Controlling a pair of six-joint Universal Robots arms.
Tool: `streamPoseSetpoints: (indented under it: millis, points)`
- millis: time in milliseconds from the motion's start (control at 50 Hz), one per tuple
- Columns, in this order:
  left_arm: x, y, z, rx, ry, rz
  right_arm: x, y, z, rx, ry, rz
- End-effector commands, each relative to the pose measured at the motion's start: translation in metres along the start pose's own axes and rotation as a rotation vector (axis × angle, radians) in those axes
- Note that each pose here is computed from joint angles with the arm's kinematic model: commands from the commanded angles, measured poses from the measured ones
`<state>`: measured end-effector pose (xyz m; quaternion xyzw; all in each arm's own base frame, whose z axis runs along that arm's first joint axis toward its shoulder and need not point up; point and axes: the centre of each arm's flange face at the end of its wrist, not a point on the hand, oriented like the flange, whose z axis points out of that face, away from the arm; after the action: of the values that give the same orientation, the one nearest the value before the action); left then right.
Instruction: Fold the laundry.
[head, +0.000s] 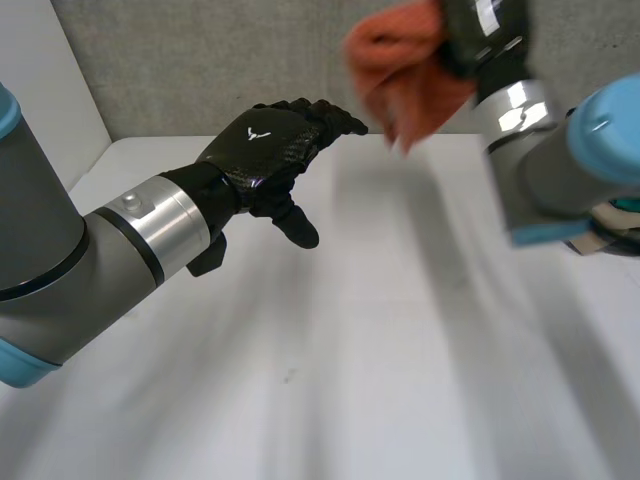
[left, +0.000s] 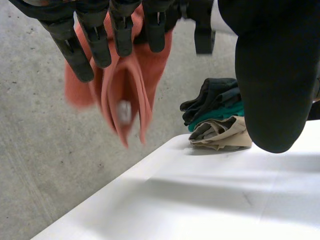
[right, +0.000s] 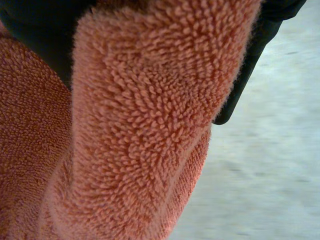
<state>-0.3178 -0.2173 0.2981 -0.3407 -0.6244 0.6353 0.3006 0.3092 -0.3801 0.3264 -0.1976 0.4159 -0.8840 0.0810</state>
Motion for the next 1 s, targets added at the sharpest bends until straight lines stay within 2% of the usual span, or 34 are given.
streamPoseSetpoints:
  millis: [20, 80, 100, 160, 220, 320, 400, 480, 580, 780, 900, 1000]
  points:
    - [0.002, 0.001, -0.001, -0.005, 0.004, -0.002, 0.117, 0.008, 0.029, 0.068, 0.186, -0.096]
    - [0.003, 0.002, -0.001, -0.006, 0.005, -0.003, 0.161, 0.018, 0.03, 0.076, 0.221, -0.121]
    - [0.003, 0.002, -0.001, -0.006, 0.005, -0.003, 0.188, 0.028, 0.028, 0.072, 0.223, -0.133]
    - [0.004, 0.003, -0.001, -0.009, 0.007, -0.004, 0.213, 0.057, 0.023, 0.044, 0.186, -0.125]
    - [0.005, 0.005, -0.002, -0.017, 0.012, -0.006, 0.235, 0.106, 0.005, -0.03, 0.11, -0.094]
    - [0.007, 0.009, -0.003, -0.028, 0.015, -0.011, 0.271, 0.195, -0.058, -0.219, 0.06, -0.038]
    - [0.007, 0.013, -0.003, -0.039, 0.017, -0.016, 0.295, 0.234, -0.102, -0.303, 0.065, -0.026]
    - [0.007, 0.016, -0.002, -0.046, 0.017, -0.019, 0.299, 0.252, -0.133, -0.348, 0.006, 0.004]
    - [0.01, 0.017, -0.002, -0.051, 0.025, -0.021, 0.291, 0.245, -0.141, -0.354, -0.082, 0.03]
    - [0.012, 0.02, -0.002, -0.059, 0.03, -0.025, 0.305, 0.215, -0.118, -0.267, -0.033, 0.031]
    - [0.014, 0.02, -0.003, -0.059, 0.035, -0.026, 0.319, 0.19, -0.116, -0.331, 0.168, 0.072]
    - [0.019, 0.017, -0.004, -0.052, 0.047, -0.023, 0.322, 0.169, -0.119, -0.411, 0.258, 0.068]
